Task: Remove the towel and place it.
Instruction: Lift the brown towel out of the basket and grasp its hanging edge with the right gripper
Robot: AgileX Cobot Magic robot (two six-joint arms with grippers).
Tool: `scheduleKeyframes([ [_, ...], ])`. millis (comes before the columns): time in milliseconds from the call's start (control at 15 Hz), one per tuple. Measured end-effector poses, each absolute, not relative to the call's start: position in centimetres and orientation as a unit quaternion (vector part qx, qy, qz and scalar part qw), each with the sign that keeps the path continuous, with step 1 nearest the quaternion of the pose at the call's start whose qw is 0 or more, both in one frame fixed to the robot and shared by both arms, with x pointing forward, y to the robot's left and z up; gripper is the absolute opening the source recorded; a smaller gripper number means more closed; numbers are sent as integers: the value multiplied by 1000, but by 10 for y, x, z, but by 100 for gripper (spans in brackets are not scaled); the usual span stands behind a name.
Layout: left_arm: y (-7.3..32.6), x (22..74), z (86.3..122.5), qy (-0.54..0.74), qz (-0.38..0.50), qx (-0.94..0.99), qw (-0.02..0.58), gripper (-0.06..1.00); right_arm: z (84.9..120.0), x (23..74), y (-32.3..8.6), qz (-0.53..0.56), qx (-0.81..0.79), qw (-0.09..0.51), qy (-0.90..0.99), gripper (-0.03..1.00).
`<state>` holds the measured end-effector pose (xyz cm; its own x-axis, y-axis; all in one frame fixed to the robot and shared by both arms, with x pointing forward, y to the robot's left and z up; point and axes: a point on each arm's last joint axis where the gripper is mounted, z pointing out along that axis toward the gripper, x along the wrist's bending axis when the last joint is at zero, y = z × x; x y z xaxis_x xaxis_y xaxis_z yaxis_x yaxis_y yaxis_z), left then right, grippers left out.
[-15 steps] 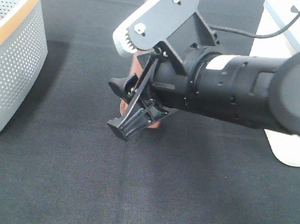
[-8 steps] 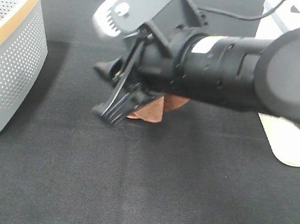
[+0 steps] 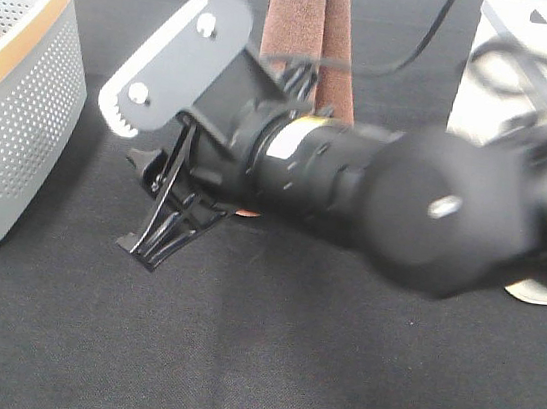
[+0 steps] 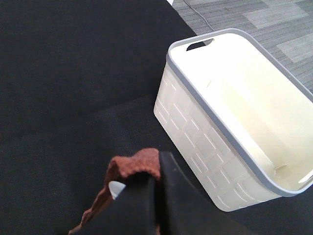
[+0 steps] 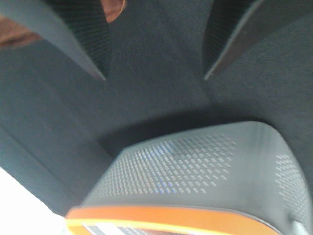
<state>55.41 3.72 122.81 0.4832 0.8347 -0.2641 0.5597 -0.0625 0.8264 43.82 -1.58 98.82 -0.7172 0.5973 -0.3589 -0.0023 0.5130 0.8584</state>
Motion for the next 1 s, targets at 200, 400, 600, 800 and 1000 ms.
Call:
scheduleKeyframes([
  [200, 38, 554, 1229, 488, 143, 714, 481, 0, 983, 448, -23, 455, 291, 336, 771, 57],
  [400, 38, 553, 1229, 487, 143, 714, 482, 0, 987, 457, -38, 436, 376, 386, 721, 59],
  [600, 38, 554, 1229, 487, 145, 714, 481, 0, 983, 459, -47, 404, 415, 395, 713, 59],
  [800, 39, 555, 1229, 485, 157, 715, 478, 0, 981, 457, -45, 398, 407, 381, 729, 59],
  [1000, 40, 555, 1229, 485, 161, 715, 477, 0, 991, 447, -32, 432, 313, 341, 774, 59],
])
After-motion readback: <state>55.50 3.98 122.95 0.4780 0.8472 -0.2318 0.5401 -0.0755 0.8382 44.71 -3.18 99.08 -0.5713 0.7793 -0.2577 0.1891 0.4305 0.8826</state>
